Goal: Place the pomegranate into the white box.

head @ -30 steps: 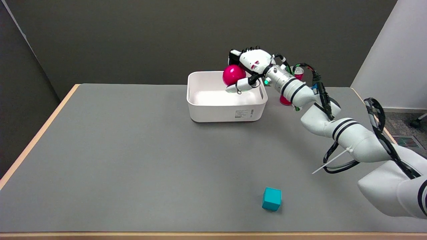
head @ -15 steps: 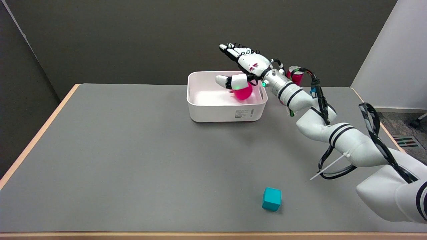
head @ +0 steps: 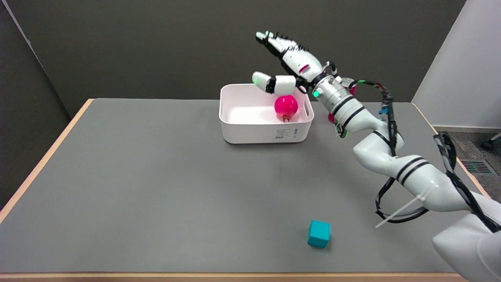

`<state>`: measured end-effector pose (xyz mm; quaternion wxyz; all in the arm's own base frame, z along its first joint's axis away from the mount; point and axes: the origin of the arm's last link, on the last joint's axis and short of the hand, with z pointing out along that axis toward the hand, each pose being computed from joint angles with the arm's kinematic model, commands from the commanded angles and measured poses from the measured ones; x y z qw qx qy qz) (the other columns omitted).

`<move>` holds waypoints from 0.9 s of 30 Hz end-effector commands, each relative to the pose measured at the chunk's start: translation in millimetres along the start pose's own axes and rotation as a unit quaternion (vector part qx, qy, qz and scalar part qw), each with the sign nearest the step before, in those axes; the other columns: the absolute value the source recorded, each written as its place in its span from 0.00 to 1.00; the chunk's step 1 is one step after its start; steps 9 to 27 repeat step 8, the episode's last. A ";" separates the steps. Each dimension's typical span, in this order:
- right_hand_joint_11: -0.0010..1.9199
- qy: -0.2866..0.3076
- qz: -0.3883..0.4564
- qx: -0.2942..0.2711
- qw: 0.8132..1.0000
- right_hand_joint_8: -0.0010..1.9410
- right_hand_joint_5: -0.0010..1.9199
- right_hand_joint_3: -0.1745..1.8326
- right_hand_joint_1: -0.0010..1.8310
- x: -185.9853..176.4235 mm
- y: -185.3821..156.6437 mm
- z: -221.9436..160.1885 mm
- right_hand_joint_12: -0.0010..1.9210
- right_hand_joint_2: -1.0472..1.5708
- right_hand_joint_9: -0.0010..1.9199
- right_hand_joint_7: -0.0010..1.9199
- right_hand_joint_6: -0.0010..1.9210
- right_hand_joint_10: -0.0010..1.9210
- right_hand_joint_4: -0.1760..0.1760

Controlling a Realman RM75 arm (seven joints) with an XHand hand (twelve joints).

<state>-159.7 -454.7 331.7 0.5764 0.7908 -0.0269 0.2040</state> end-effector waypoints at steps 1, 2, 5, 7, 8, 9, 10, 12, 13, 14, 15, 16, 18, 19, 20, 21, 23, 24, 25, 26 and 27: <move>0.00 0.121 0.129 0.164 0.970 0.08 0.02 0.57 0.04 85.3 -82.4 -89.4 0.49 0.61 0.00 0.01 0.08 0.19 0.76; 0.00 0.120 0.136 0.166 0.969 0.08 0.02 0.56 0.04 82.7 -85.8 -97.3 0.50 0.60 0.01 0.02 0.09 0.20 0.75; 0.00 0.137 0.148 0.177 0.963 0.08 0.03 0.56 0.04 82.2 -90.4 -112.3 0.52 0.60 0.01 0.03 0.10 0.22 0.74; 0.00 0.154 0.157 0.186 0.958 0.11 0.03 0.56 0.05 81.8 -89.5 -117.9 0.54 0.62 0.02 0.04 0.13 0.25 0.75; 0.00 0.159 0.167 0.186 0.955 0.12 0.04 0.56 0.05 80.8 -87.4 -119.5 0.54 0.62 0.02 0.05 0.14 0.26 0.75; 0.00 0.159 0.167 0.186 0.955 0.12 0.04 0.56 0.05 80.8 -87.4 -119.5 0.54 0.62 0.02 0.05 0.14 0.26 0.75; 0.00 0.159 0.167 0.186 0.955 0.12 0.04 0.56 0.05 80.8 -87.4 -119.5 0.54 0.62 0.02 0.05 0.14 0.26 0.75; 0.00 0.159 0.167 0.186 0.955 0.12 0.04 0.56 0.05 80.8 -87.4 -119.5 0.54 0.62 0.02 0.05 0.14 0.26 0.75; 0.00 0.159 0.167 0.186 0.955 0.12 0.04 0.56 0.05 80.8 -87.4 -119.5 0.54 0.62 0.02 0.05 0.14 0.26 0.75; 0.00 0.159 0.167 0.186 0.955 0.12 0.04 0.56 0.05 80.8 -87.4 -119.5 0.54 0.62 0.02 0.05 0.14 0.26 0.75; 0.00 0.159 0.167 0.186 0.955 0.12 0.04 0.56 0.05 80.8 -87.4 -119.5 0.54 0.62 0.02 0.05 0.14 0.26 0.75; 0.00 0.159 0.167 0.186 0.955 0.12 0.04 0.56 0.05 80.8 -87.4 -119.5 0.54 0.62 0.02 0.05 0.14 0.26 0.75; 0.00 0.159 0.167 0.186 0.955 0.12 0.04 0.56 0.05 80.8 -87.4 -119.5 0.54 0.62 0.02 0.05 0.14 0.26 0.75; 0.00 0.159 0.167 0.186 0.955 0.12 0.04 0.56 0.05 80.8 -87.4 -119.5 0.54 0.62 0.02 0.05 0.14 0.26 0.75; 0.00 0.159 0.167 0.186 0.955 0.12 0.04 0.56 0.05 80.8 -87.4 -119.5 0.54 0.62 0.02 0.05 0.14 0.26 0.75; 0.00 0.159 0.167 0.186 0.955 0.12 0.04 0.56 0.05 80.8 -87.4 -119.5 0.54 0.62 0.02 0.05 0.14 0.26 0.75; 0.00 0.159 0.167 0.186 0.955 0.12 0.04 0.56 0.05 80.8 -87.4 -119.5 0.54 0.62 0.02 0.05 0.14 0.26 0.75; 0.00 0.159 0.167 0.186 0.955 0.12 0.04 0.56 0.05 80.8 -87.4 -119.5 0.54 0.62 0.02 0.05 0.14 0.26 0.75; 0.00 0.159 0.167 0.186 0.955 0.12 0.04 0.56 0.05 80.8 -87.4 -119.5 0.54 0.62 0.02 0.05 0.14 0.26 0.75; 0.00 0.159 0.167 0.186 0.955 0.12 0.04 0.56 0.05 80.8 -87.4 -119.5 0.54 0.62 0.02 0.05 0.14 0.26 0.75; 0.00 0.159 0.167 0.186 0.955 0.12 0.04 0.56 0.05 80.8 -87.4 -119.5 0.54 0.62 0.02 0.05 0.14 0.26 0.75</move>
